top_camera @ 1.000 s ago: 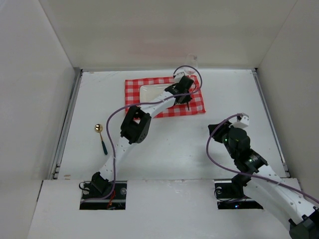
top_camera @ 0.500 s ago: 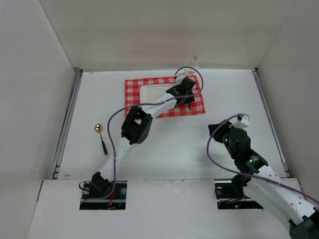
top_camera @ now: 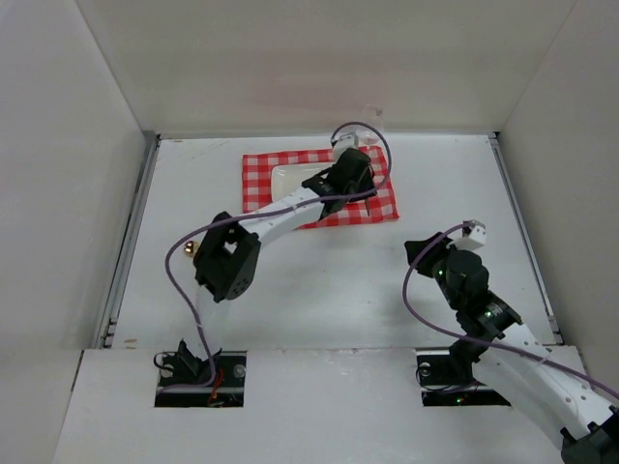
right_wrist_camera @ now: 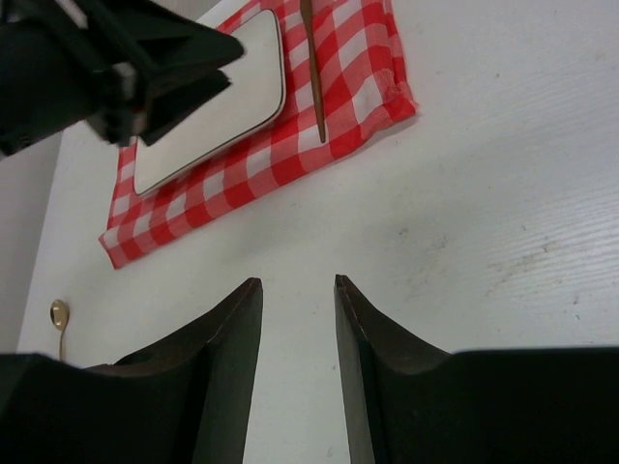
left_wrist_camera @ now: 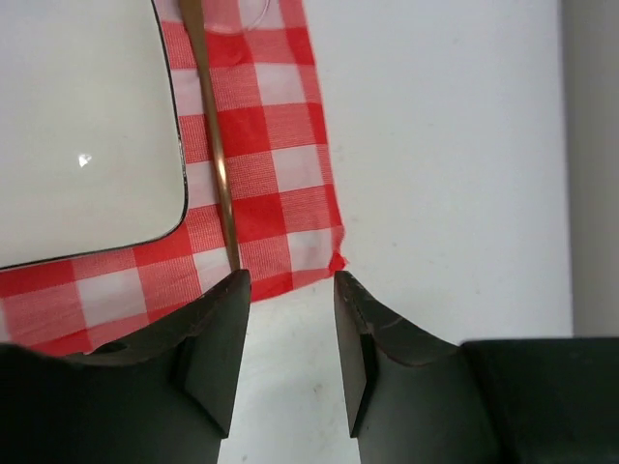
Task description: Set the dinner table for one person
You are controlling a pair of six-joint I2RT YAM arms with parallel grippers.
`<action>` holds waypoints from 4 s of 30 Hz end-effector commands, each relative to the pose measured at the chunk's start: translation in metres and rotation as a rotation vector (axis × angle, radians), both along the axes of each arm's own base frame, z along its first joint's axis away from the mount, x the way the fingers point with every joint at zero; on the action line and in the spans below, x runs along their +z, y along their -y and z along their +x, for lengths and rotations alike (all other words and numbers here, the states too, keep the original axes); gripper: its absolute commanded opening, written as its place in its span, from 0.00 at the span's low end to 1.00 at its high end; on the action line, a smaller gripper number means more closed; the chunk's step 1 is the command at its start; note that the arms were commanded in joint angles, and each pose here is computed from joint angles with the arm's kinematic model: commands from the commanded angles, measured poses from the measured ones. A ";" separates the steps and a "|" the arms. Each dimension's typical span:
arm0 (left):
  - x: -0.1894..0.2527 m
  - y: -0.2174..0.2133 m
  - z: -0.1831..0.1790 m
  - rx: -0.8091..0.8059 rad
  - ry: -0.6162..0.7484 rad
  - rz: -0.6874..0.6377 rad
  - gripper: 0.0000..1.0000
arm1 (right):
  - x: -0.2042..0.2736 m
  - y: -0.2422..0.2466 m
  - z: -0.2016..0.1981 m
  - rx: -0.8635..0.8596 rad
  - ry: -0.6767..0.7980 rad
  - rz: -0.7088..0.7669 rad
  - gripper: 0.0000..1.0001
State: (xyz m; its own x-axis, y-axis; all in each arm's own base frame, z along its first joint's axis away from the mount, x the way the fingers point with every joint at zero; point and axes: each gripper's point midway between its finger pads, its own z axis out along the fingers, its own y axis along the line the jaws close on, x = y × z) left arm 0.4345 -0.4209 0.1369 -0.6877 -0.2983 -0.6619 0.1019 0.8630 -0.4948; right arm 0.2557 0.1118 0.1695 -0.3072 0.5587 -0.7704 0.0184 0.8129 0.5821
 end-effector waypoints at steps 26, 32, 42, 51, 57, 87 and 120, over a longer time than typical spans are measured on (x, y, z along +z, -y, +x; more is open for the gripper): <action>-0.066 -0.443 -0.209 0.801 -0.196 0.491 0.44 | 0.004 -0.094 -0.016 0.291 0.048 -0.020 0.32; -0.095 -0.445 -0.211 0.827 -0.319 0.427 0.39 | 0.008 -0.094 -0.021 0.307 0.067 -0.007 0.34; -0.135 -0.436 -0.223 0.829 -0.414 0.350 0.29 | 0.015 -0.095 -0.025 0.321 0.086 0.010 0.36; -0.123 -0.428 -0.212 0.807 -0.327 0.296 0.00 | 0.014 -0.093 -0.024 0.312 0.085 0.015 0.37; -0.038 -0.395 -0.159 0.635 -0.074 0.256 0.00 | 0.005 -0.098 -0.020 0.314 0.063 0.003 0.37; -0.047 -0.294 0.038 0.181 -0.041 0.302 0.02 | -0.015 -0.100 -0.017 0.304 0.037 -0.008 0.50; -0.014 -0.316 0.019 0.289 0.050 0.345 1.00 | -0.019 -0.102 -0.014 0.304 0.025 -0.021 0.50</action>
State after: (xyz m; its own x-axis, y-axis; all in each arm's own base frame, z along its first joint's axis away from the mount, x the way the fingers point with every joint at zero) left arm 0.4502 -0.1064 0.0647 -0.6887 -0.2116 -0.6935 -0.1523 0.9773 -0.1470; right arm 0.2352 0.2112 0.1346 -0.4788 0.3852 -0.7889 -0.2289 0.8128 0.5357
